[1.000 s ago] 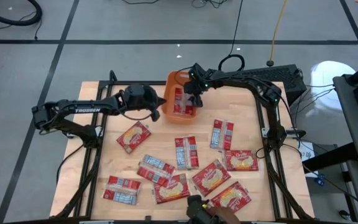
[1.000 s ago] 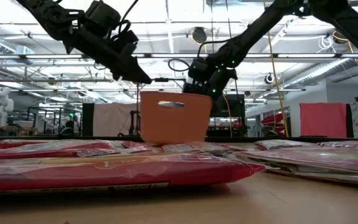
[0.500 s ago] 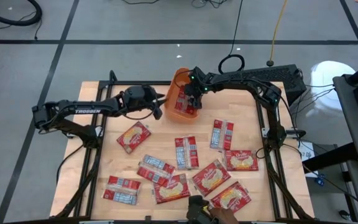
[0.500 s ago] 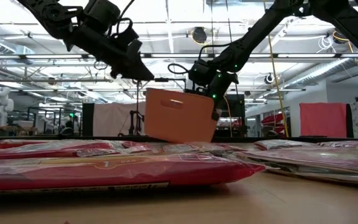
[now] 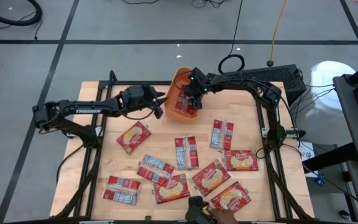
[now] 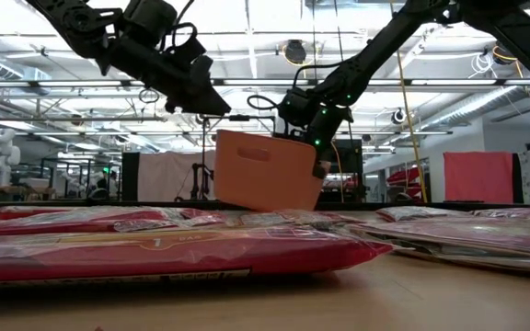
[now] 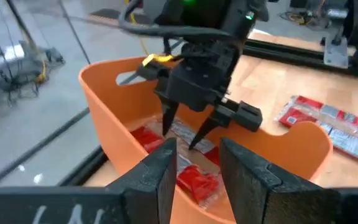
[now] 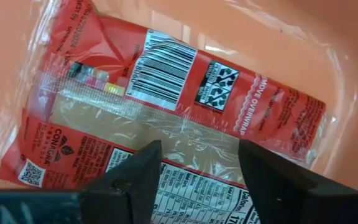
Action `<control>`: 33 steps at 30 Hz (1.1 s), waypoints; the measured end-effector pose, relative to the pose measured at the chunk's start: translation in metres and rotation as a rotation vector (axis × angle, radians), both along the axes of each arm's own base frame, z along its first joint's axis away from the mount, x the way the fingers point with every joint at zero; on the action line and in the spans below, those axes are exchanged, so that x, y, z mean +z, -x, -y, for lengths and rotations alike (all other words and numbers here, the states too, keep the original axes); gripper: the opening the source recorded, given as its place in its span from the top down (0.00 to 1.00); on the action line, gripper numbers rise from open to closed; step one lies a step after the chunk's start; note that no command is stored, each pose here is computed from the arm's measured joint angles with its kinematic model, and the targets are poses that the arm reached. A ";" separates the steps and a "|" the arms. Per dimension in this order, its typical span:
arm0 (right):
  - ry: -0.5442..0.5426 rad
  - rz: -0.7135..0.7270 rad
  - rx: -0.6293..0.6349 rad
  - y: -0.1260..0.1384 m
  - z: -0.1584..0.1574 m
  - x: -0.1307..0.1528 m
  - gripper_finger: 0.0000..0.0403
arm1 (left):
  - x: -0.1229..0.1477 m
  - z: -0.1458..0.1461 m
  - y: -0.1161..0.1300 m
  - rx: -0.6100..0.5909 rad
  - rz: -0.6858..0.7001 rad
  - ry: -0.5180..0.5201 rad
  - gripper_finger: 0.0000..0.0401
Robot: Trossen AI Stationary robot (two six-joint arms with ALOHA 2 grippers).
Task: Sort popcorn bags into baskets
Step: Put the red popcorn bag into the orange bin
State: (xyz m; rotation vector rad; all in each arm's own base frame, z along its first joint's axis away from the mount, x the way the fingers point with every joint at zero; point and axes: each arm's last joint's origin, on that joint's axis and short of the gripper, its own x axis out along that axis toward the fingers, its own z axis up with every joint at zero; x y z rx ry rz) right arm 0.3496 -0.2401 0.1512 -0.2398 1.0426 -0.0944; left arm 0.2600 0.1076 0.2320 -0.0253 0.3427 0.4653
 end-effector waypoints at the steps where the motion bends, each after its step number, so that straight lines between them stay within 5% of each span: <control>1: -0.001 -0.002 0.004 0.000 0.000 -0.001 0.52 | -0.002 0.002 -0.002 -0.037 -0.023 -0.029 0.69; 6: -0.003 -0.009 0.014 -0.001 -0.002 -0.001 0.64 | -0.011 0.016 -0.012 -0.274 -0.145 -0.251 0.69; 10: 0.001 -0.011 0.021 -0.001 -0.002 -0.002 0.69 | -0.009 0.022 -0.017 -0.329 -0.178 -0.329 0.69; 15: 0.000 -0.011 0.022 -0.001 -0.002 -0.002 0.70 | -0.003 0.022 -0.020 -0.357 -0.273 -0.338 0.66; 24: 0.004 -0.012 0.028 -0.001 -0.002 -0.002 0.70 | 0.008 0.024 -0.040 -0.443 -0.394 -0.395 0.45; 33: 0.009 -0.010 0.040 -0.004 -0.006 -0.002 0.70 | -0.023 0.016 -0.068 -0.463 -0.616 -0.386 0.56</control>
